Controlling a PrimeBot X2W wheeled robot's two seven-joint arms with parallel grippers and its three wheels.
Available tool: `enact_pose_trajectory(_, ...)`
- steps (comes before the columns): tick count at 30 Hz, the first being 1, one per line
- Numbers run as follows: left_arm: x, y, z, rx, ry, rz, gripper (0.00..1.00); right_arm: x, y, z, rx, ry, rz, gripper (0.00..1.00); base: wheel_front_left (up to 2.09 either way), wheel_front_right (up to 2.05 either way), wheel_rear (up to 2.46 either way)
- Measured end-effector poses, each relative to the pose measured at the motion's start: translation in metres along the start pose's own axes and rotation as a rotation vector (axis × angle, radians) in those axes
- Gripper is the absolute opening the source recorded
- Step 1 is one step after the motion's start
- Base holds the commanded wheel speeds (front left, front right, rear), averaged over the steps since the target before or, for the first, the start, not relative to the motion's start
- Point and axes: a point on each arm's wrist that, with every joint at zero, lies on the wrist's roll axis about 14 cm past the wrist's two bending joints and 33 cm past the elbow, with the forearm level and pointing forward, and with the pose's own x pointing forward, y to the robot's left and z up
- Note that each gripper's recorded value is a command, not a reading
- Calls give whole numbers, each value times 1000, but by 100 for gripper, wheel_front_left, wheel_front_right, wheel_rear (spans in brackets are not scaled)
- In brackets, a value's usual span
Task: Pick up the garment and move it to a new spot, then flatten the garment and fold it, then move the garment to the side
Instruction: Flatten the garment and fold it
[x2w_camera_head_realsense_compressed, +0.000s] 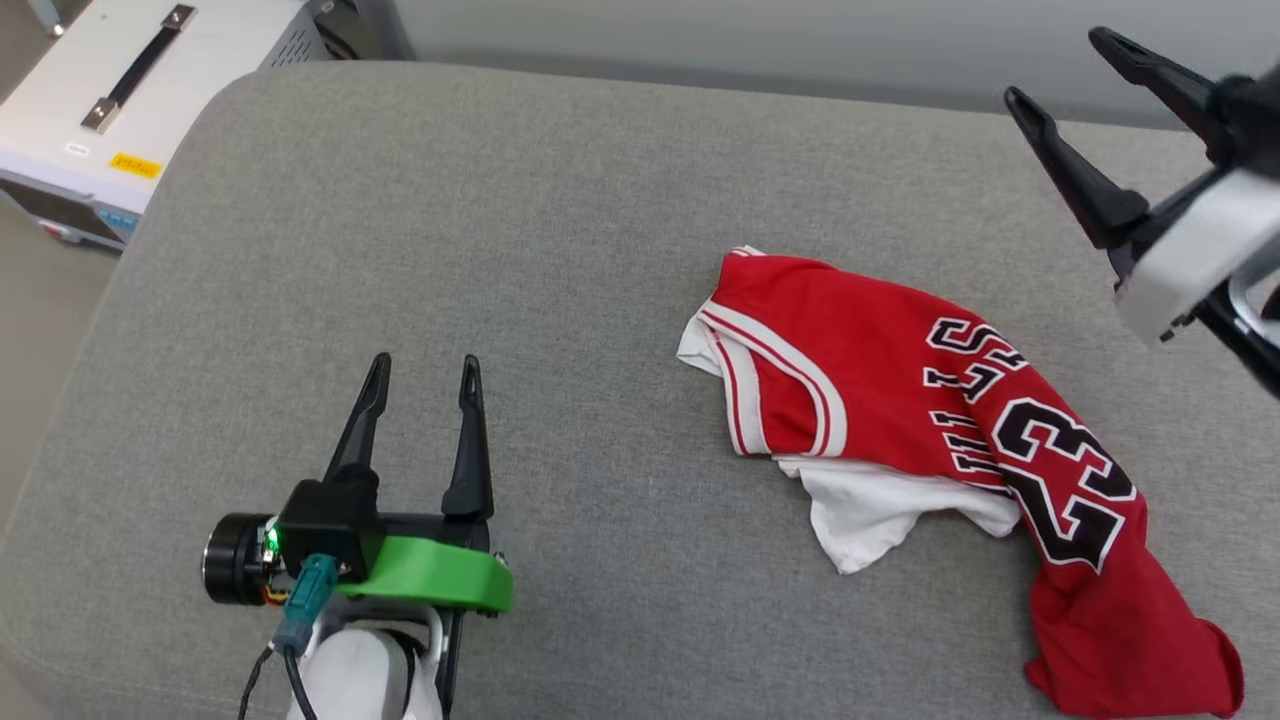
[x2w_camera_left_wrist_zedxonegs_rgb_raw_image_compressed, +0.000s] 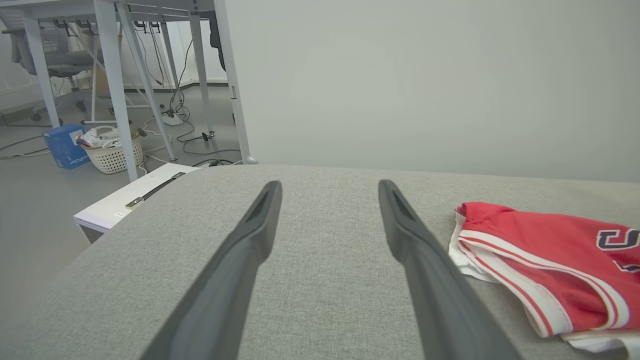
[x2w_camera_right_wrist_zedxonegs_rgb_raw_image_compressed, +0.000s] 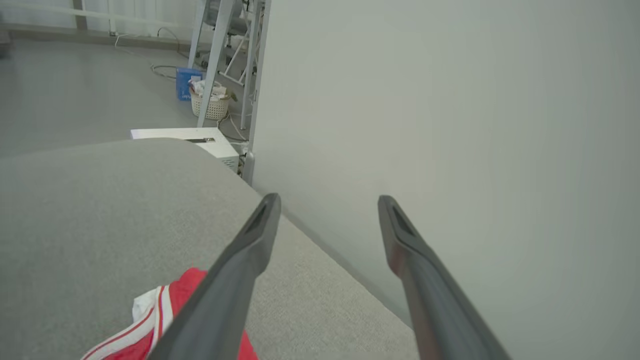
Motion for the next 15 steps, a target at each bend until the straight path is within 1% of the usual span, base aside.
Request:
enact_pose_trajectory(2, 5, 1, 0, 2, -5, 6, 100, 13, 6, -18, 8, 128, 65, 100, 0, 0, 0)
enact_pose_trajectory(4, 11, 2, 0, -6, -10, 15, 100, 21, 16, -48, 21, 313, 136, 100, 0, 0, 0)
enact_pose_trajectory(6, 16, 1, -1, -12, -10, 19, 100, 23, 23, -76, 31, 476, 187, 100, 0, 0, 0)
enact_pose_trajectory(9, 23, 2, -3, -23, -10, 29, 100, 17, 33, -120, 53, 719, 253, 100, 0, 0, 0)
enact_pose_trajectory(10, 25, 1, -4, -25, -7, 31, 100, 13, 35, -134, 45, 794, 272, 100, 0, 0, 0)
enact_pose_trajectory(12, 28, 2, -7, -25, -3, 38, 100, 10, 37, -153, 34, 881, 298, 100, 0, 0, 0)
enact_pose_trajectory(15, 31, 5, -13, -28, 11, 57, 100, 13, 44, -178, 33, 944, 332, 100, 0, 0, 0)
